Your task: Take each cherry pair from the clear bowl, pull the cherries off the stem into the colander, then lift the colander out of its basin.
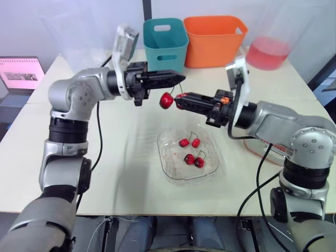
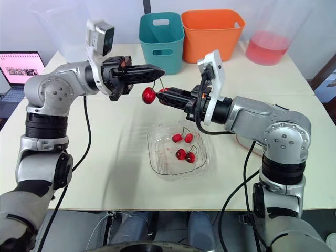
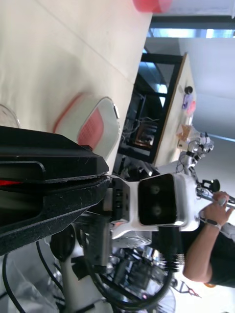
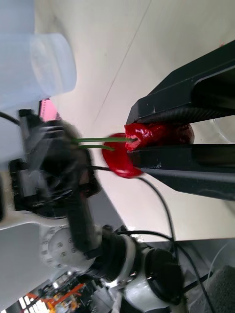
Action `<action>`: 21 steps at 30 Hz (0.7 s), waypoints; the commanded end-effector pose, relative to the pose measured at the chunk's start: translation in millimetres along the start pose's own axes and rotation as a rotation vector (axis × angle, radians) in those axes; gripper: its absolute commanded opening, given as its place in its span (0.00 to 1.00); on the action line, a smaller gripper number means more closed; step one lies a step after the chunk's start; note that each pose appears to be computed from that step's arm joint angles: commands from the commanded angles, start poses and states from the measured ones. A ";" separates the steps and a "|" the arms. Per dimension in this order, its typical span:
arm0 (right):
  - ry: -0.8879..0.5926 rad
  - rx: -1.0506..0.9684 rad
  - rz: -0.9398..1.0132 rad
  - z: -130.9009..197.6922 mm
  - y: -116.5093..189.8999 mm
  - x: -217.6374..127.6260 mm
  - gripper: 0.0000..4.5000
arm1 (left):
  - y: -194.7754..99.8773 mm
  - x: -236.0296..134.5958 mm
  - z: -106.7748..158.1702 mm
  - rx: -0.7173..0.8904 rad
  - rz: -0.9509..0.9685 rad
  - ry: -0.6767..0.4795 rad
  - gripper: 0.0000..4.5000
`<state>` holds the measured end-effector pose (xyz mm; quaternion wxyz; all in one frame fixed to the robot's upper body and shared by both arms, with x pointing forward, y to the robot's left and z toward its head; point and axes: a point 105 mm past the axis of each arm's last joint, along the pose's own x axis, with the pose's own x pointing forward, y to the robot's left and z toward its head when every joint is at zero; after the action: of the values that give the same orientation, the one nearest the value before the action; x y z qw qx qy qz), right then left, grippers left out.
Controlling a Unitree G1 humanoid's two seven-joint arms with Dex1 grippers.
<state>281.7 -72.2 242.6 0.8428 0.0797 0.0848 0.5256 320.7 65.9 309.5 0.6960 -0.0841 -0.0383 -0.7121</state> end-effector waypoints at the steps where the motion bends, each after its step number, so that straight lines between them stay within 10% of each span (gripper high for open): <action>1: 0.015 -0.034 0.016 -1.4 4.4 -1.5 0.07 | -8.4 -2.3 21.6 0.078 -0.018 -0.042 0.00; 10: -0.013 -0.095 -0.095 6.6 -16.0 -26.7 0.07 | -6.6 -0.3 7.8 0.109 -0.002 0.012 0.00; 21: 0.094 -0.250 -0.694 8.0 -98.8 -175.2 0.07 | -5.8 -1.6 -17.3 0.133 0.034 0.054 0.00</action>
<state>296.1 -256.9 228.2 0.9632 -0.0570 0.0987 0.2433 317.9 63.2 284.1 0.7129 -0.0368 -0.0426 -0.6990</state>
